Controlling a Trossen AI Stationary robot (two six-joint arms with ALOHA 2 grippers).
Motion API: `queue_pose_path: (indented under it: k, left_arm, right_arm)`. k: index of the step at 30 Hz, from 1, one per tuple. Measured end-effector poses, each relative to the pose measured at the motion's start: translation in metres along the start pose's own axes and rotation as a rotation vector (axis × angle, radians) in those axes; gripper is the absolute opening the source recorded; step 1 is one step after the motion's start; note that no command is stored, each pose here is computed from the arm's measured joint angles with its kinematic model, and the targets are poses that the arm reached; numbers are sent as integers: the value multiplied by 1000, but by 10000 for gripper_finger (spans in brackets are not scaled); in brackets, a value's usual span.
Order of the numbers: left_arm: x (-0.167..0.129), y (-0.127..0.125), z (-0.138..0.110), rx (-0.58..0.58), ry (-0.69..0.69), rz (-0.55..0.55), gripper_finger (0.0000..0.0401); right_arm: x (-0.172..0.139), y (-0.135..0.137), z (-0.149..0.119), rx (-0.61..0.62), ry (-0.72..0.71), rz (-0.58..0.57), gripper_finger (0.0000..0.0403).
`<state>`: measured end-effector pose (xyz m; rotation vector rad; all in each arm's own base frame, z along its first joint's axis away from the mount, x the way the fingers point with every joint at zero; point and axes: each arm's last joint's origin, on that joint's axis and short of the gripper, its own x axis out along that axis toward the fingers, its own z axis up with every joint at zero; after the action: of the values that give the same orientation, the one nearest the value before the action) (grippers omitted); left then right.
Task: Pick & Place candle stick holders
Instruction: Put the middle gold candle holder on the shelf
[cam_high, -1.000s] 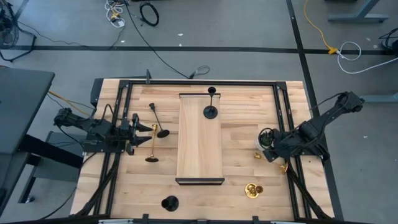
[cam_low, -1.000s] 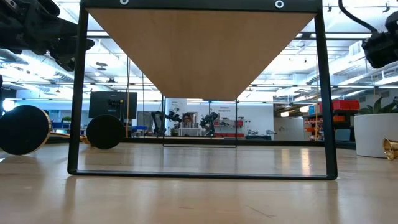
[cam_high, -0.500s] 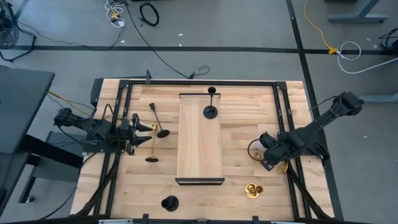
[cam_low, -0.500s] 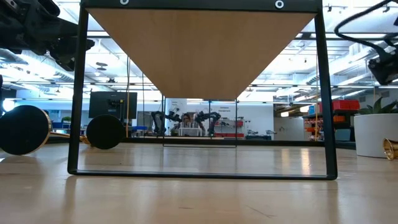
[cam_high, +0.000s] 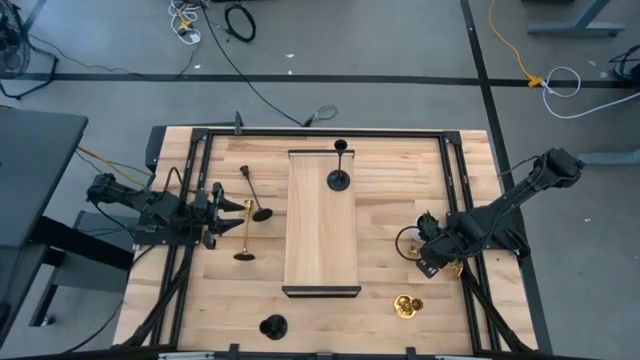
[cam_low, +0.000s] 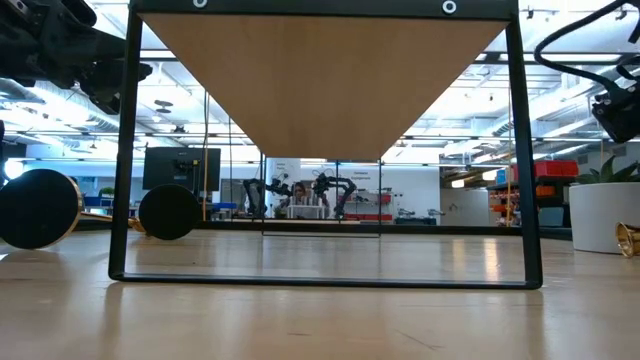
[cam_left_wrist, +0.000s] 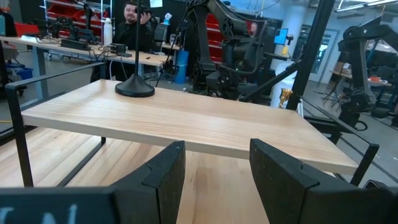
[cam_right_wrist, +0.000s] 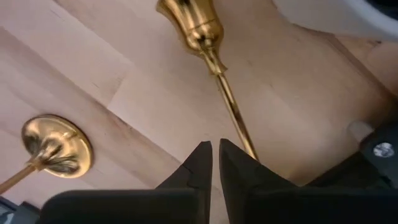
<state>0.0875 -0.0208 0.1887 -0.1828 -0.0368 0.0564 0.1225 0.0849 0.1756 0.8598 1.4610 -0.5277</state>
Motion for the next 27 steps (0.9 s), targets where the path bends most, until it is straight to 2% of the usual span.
queue_pose_path:
  k: [6, 17, 21, 27]
  left_arm:
    - [0, 0, 0, 0, 0, 0, 181]
    - [0, 0, 0, 0, 0, 0, 181]
    - [0, 0, 0, 0, 0, 0, 181]
    - [0, 0, 0, 0, 0, 0, 181]
  right_arm:
    - [0, 3, 2, -21, -65, 28, 29]
    - [0, 1, 1, -7, -53, -1, 31]
    - [3, -3, 1, 11, -42, -67, 49]
    - [12, 0, 2, -13, -30, -123, 97]
